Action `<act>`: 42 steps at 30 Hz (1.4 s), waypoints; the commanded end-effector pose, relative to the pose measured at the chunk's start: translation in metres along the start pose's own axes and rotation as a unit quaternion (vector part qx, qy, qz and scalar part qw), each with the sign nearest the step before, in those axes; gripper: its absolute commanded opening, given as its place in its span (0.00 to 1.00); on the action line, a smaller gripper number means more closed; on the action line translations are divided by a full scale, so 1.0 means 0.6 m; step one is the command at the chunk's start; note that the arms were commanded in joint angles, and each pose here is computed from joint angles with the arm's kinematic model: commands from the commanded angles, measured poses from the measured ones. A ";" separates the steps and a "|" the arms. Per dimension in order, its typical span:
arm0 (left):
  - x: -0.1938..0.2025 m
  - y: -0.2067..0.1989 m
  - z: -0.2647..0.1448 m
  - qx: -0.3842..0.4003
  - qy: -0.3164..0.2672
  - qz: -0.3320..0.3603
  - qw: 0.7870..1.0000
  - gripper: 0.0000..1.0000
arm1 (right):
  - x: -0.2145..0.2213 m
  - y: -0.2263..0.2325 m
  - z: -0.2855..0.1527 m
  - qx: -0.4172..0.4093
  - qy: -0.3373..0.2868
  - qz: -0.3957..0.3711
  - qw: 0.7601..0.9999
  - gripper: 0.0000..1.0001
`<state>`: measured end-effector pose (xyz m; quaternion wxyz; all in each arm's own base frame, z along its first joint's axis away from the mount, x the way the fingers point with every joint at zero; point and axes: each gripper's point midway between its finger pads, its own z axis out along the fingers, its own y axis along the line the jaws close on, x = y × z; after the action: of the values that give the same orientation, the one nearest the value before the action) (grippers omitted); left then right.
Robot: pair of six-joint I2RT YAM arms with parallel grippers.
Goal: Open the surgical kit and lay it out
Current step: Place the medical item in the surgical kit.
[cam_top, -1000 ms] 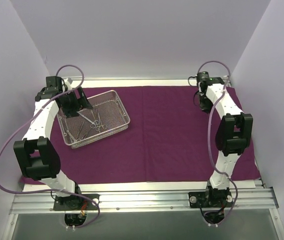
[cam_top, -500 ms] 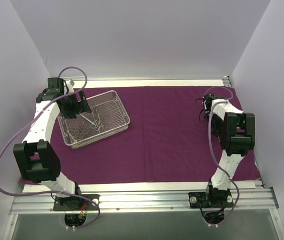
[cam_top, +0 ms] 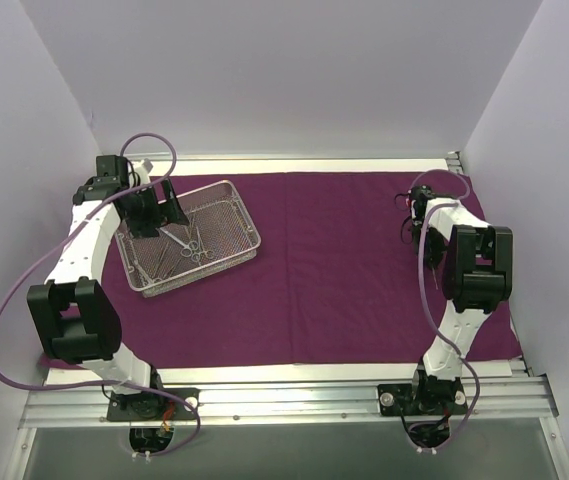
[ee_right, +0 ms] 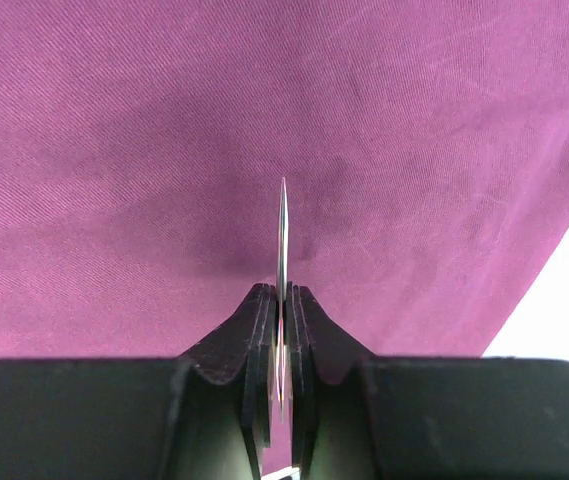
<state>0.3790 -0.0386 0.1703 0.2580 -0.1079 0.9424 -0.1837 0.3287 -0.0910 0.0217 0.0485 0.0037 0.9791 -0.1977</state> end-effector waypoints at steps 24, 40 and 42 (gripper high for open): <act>0.000 0.010 0.009 0.008 0.010 0.008 1.000 0.97 | 0.004 -0.002 0.003 -0.002 0.008 0.016 1.000 0.29; -0.006 0.014 0.024 0.003 0.023 -0.001 1.000 0.96 | -0.011 -0.020 -0.009 0.002 -0.012 0.043 0.999 0.31; -0.005 0.013 0.025 0.005 0.025 0.001 1.000 0.97 | -0.010 -0.021 0.001 -0.004 -0.010 0.049 0.999 0.30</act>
<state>0.3795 -0.0358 0.1406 0.2149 -0.1097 0.9528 -0.1842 0.3429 -0.0959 0.0259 0.0762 0.0361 0.9780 -0.1908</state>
